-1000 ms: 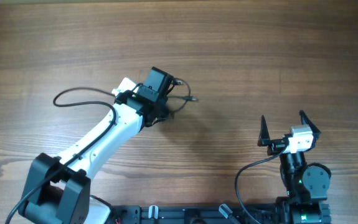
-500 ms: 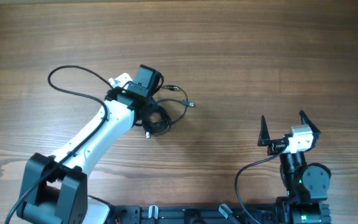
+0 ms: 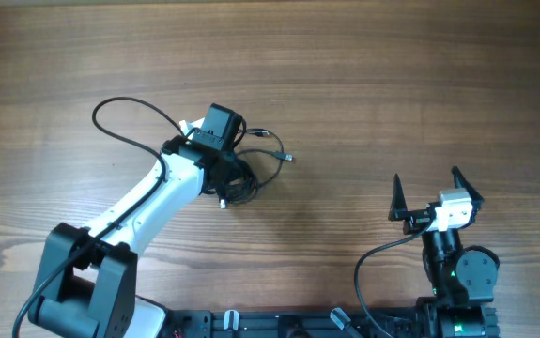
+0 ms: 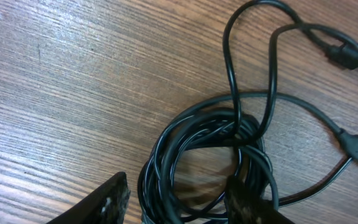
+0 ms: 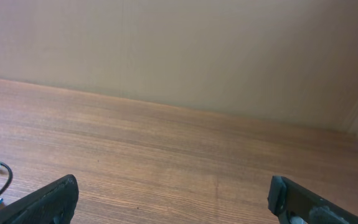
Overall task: Untangle cables
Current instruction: 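Grasp the cable bundle with the left gripper and lift it, then move the right gripper toward the bundle held by the left gripper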
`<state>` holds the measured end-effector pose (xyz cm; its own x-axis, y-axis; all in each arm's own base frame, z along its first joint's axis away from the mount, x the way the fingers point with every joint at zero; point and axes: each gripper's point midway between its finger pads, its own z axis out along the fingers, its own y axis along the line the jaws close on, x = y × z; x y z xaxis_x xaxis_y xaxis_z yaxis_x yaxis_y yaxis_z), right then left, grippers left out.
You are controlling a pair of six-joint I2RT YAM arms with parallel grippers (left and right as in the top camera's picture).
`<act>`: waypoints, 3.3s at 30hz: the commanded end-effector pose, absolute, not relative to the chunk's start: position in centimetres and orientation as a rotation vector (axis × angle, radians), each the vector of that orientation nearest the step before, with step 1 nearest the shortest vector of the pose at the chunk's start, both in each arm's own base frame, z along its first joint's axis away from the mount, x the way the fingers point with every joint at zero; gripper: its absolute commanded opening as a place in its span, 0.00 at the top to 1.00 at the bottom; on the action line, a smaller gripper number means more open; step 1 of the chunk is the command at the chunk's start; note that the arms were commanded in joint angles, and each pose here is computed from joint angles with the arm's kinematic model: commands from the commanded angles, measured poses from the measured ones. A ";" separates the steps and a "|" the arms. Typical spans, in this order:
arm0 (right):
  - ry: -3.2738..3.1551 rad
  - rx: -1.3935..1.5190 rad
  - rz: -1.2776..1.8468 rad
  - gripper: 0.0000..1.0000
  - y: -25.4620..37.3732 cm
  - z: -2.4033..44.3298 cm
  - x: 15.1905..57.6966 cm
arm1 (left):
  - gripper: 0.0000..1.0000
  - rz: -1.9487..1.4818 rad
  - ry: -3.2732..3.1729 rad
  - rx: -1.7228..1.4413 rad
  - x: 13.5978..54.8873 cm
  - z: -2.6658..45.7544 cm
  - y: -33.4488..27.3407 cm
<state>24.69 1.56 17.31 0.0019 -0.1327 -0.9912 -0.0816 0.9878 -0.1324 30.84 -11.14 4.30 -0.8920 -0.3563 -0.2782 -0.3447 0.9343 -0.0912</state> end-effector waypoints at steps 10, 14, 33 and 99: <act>1.560 -0.180 -0.045 0.00 1.7 17.5 24.6 | 0.45 -0.108 2.898 -0.847 27.7 0.5 -11.6; 1.560 -0.180 -0.045 0.00 1.7 17.5 24.6 | 0.56 -0.104 2.873 -0.959 27.4 0.1 -11.5; 1.560 -0.180 -0.045 0.00 1.7 17.5 24.6 | 0.96 -0.176 2.713 -0.301 32.8 8.4 -11.9; 1.995 0.466 1.649 0.50 24.3 16.5 30.2 | 0.96 -0.495 2.378 0.547 28.6 19.7 -16.3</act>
<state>28.62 25.05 16.22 -0.8658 0.4762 -0.1540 -0.0627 0.2019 0.9774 29.18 -14.97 18.57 -0.7141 0.2718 -0.6452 0.4571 0.8791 -0.1356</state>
